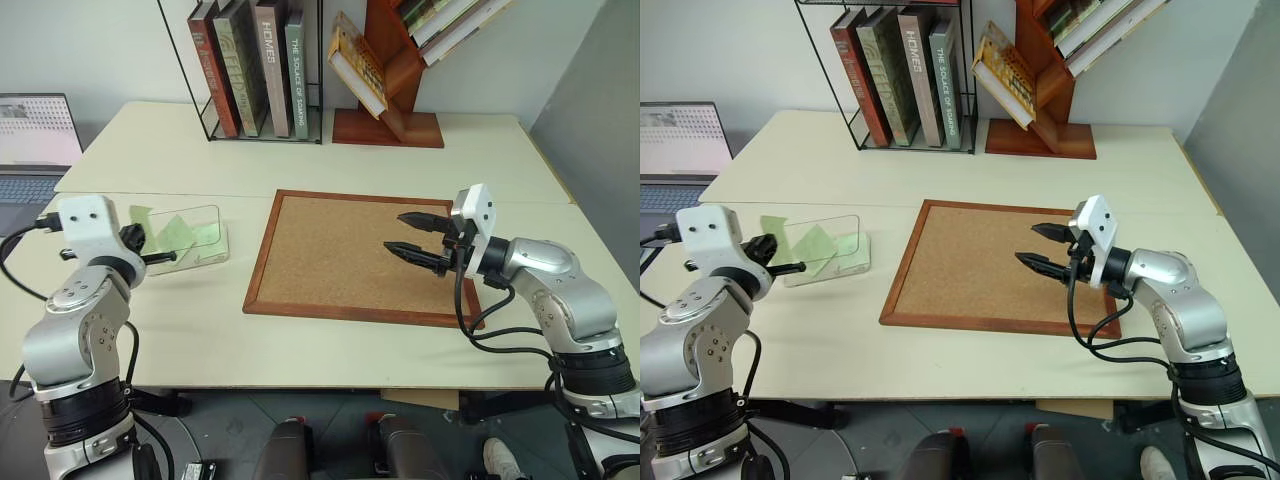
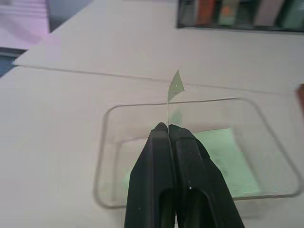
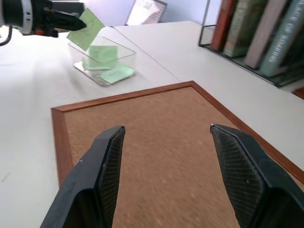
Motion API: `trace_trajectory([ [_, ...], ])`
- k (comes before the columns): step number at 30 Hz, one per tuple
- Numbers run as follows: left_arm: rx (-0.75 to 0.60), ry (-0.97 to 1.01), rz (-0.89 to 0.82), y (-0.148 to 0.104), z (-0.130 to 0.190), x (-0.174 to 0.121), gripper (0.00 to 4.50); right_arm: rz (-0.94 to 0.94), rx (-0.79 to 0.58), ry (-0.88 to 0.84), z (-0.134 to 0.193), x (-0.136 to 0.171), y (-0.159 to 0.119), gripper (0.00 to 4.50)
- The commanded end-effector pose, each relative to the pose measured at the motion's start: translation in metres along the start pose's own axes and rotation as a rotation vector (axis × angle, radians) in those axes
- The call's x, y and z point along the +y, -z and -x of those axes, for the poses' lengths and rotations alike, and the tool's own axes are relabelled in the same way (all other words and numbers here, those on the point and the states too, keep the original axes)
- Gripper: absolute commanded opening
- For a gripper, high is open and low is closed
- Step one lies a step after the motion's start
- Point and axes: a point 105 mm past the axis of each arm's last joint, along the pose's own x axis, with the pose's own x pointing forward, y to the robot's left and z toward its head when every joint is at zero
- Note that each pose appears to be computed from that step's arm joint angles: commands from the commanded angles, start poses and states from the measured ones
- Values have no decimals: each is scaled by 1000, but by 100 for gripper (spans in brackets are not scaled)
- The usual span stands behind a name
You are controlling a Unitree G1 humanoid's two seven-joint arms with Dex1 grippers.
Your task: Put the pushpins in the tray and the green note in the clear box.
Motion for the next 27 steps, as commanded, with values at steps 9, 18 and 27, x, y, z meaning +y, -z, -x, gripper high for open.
trace_trajectory([
  [9, -14, 20, 43, -4, -11, -12, 0, 58, -11, -25, -4, 10, -7, 303],
  [18, -58, 14, 41, -17, -10, -17, 176, 56, -2, -25, -3, 12, -5, 315],
  [27, -192, 135, -10, -39, 2, -42, 335, 52, -3, -18, -2, 11, -5, 315],
])
